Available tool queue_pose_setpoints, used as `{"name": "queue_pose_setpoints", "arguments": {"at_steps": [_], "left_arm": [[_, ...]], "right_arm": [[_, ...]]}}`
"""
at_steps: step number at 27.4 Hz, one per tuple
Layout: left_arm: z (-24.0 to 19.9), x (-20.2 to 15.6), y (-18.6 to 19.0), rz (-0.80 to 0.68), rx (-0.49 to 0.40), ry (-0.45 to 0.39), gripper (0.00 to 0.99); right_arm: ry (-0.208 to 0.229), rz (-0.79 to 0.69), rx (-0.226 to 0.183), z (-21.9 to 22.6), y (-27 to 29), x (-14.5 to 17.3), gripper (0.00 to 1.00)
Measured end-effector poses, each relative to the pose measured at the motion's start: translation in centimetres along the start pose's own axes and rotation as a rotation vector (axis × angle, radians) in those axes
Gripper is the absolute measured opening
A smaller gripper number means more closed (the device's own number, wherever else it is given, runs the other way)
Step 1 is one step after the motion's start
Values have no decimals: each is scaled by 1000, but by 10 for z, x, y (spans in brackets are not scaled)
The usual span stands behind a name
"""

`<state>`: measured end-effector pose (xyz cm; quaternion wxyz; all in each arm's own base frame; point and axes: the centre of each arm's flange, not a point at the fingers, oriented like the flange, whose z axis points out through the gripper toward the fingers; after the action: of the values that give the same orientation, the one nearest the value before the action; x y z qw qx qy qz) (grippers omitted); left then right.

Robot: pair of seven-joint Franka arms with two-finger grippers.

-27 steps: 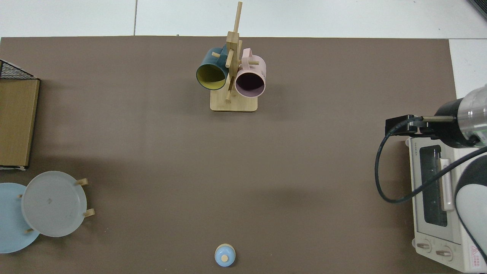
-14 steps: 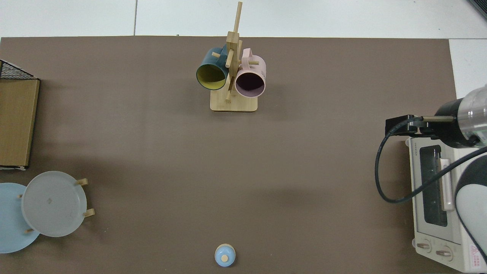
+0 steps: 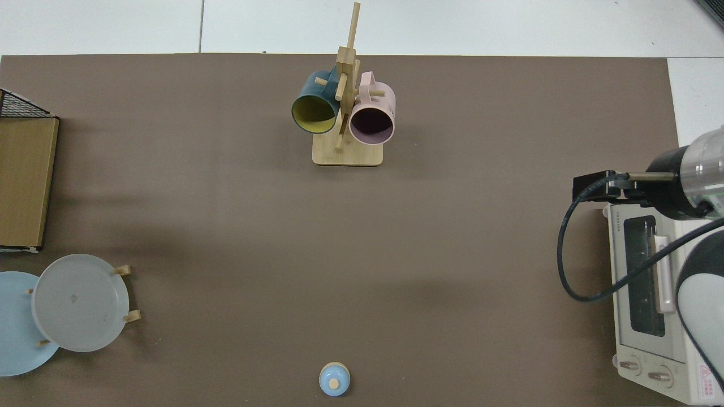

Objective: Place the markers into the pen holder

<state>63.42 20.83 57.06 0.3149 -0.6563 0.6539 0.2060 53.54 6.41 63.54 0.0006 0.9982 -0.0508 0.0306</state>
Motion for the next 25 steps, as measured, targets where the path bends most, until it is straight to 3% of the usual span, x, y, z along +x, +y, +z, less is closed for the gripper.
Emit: {"name": "queue_pose_setpoints", "arguments": {"at_steps": [7, 12, 25], "left_arm": [[-56, -11, -5, -55, 83, 47, 991], [-102, -7, 0, -168, 111, 141, 991], [-190, 94, 13, -579, -119, 393, 991]], "right_arm": [[0, 0, 0, 0, 0, 0, 1000], [0, 0, 0, 0, 0, 0, 1000], [0, 0, 0, 0, 0, 0, 1000]]}}
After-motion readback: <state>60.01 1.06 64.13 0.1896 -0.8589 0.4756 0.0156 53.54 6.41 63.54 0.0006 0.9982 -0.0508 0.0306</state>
